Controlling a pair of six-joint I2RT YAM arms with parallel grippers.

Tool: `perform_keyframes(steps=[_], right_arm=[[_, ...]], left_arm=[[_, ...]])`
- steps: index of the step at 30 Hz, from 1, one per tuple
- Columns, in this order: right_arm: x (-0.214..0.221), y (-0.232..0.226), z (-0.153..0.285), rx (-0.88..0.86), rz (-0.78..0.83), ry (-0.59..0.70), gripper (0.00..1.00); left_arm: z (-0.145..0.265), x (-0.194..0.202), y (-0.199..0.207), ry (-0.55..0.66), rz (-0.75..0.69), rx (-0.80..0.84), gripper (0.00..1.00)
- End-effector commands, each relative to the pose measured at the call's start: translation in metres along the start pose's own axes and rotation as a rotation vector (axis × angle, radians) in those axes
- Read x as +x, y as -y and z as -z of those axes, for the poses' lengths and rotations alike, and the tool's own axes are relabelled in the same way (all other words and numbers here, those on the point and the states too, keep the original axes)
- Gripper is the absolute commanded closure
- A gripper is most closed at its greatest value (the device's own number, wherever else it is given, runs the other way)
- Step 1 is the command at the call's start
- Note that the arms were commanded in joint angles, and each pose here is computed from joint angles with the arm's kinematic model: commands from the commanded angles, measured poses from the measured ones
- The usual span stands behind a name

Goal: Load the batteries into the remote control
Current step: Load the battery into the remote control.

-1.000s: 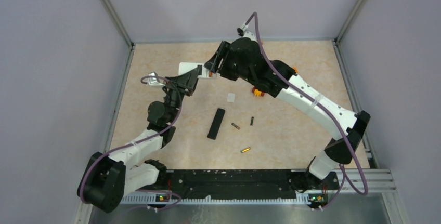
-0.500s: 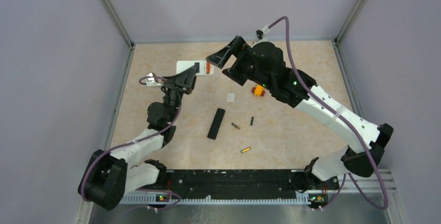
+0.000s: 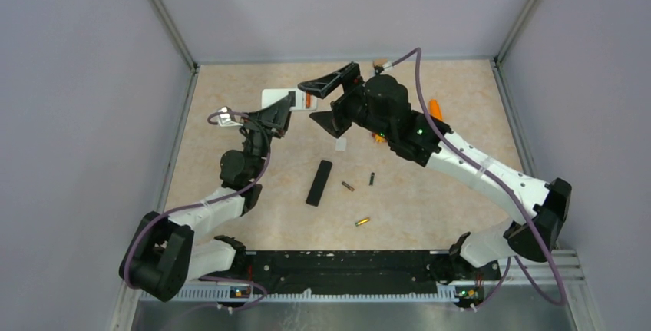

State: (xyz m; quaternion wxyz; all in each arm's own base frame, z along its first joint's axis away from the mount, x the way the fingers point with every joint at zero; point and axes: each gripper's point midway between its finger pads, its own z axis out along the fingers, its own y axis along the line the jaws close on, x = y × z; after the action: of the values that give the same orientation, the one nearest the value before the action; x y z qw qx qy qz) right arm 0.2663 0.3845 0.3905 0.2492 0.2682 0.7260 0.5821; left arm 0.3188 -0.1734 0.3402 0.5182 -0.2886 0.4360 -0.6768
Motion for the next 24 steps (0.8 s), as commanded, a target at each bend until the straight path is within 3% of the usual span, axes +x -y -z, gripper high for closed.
perform_keyframes(steps=[1,24], right_arm=[[-0.001,-0.005,-0.008,-0.013,-0.098,0.001,0.10],[-0.033,0.017,-0.028,0.027,-0.159,0.065,0.11]], left_arm=[[-0.004,-0.007,0.041,0.027,0.011,0.143,1.00],[-0.003,-0.005,0.045,0.020,0.027,0.182,1.00]])
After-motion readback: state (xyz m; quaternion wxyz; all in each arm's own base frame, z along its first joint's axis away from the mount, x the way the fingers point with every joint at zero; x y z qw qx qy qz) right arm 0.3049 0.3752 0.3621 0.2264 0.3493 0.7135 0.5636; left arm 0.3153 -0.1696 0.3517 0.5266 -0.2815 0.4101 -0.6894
